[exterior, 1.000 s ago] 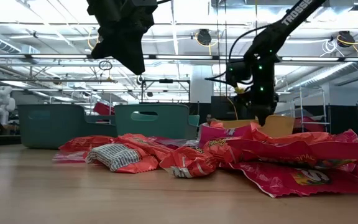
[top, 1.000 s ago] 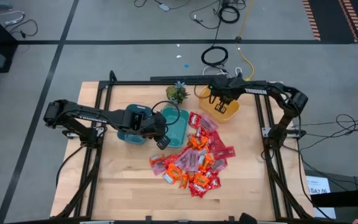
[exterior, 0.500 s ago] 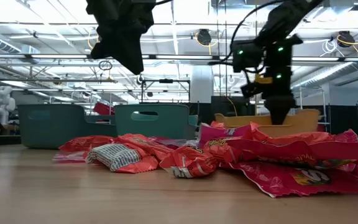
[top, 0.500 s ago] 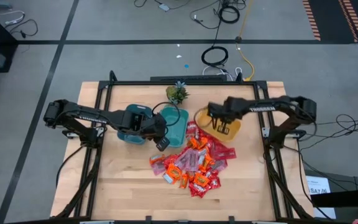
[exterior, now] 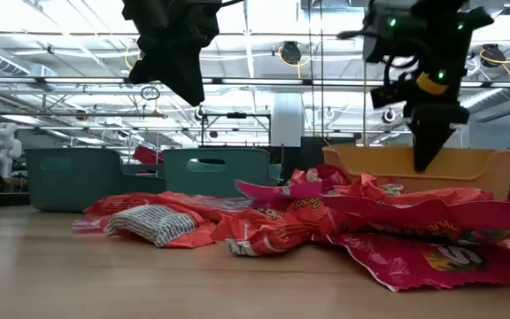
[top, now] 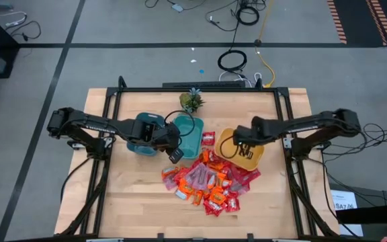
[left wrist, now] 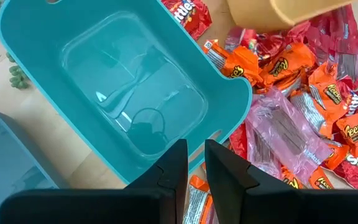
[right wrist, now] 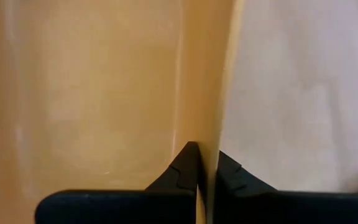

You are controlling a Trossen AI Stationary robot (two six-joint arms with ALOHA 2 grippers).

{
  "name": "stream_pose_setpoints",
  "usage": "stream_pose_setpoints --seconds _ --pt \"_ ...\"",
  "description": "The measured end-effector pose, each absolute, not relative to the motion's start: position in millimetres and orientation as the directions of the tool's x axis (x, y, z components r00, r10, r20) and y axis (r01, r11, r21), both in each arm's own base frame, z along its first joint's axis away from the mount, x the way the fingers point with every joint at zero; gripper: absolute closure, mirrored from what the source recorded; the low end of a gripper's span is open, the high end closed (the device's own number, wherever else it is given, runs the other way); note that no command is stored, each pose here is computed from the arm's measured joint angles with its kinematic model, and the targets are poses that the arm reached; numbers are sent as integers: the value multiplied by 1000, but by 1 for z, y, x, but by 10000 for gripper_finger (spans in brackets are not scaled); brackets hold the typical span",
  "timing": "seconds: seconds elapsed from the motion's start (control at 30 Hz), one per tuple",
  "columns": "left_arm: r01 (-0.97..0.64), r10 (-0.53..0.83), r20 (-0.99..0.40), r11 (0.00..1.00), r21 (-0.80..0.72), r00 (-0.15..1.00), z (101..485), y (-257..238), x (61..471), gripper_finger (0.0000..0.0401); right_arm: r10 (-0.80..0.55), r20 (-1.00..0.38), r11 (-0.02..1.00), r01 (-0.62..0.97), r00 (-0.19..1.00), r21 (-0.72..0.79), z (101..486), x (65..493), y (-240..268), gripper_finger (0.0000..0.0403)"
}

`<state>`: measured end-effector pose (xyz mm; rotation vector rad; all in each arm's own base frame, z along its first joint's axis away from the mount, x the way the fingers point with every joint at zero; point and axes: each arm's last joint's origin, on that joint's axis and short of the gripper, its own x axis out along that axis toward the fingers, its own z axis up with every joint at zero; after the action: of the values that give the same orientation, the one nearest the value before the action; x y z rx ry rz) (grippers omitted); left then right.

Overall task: Sort candy
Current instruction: Move the yellow bin from the middle right to the top right of the table

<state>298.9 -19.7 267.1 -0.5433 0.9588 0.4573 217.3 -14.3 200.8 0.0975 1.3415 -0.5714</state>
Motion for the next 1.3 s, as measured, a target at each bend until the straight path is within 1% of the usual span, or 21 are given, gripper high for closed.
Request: stream_pose_setpoints --seconds 0.13,0.23,0.33,0.6,0.73,0.93,1.07,1.3 --pt "-589 125 -857 775 -230 500 267 -20 299 335 -408 -901 808 519 151 -279 220 203 -28 402" --pt "-593 126 -857 771 -232 499 267 -19 299 335 -454 -881 776 544 129 -320 229 191 -43 402" --pt "-592 128 -857 772 -229 499 267 -18 299 335 -463 -880 762 553 104 -336 232 184 -60 402" --pt "-576 130 -857 788 -216 499 267 -18 299 335 -357 -933 796 538 44 -279 223 174 -102 402" --pt "-576 130 -857 788 -216 499 267 -18 299 335 -300 -952 815 538 68 -218 209 168 -117 402" --pt "-578 135 -856 788 -213 499 267 -18 299 335 -299 -953 812 539 52 -225 195 162 -132 401" --pt "-578 135 -856 787 -213 499 267 -18 299 335 -307 -950 809 543 62 -227 197 161 -133 384" --pt "-587 153 -853 784 -203 499 267 -17 299 335 -328 -940 804 549 88 -230 202 159 -132 331"
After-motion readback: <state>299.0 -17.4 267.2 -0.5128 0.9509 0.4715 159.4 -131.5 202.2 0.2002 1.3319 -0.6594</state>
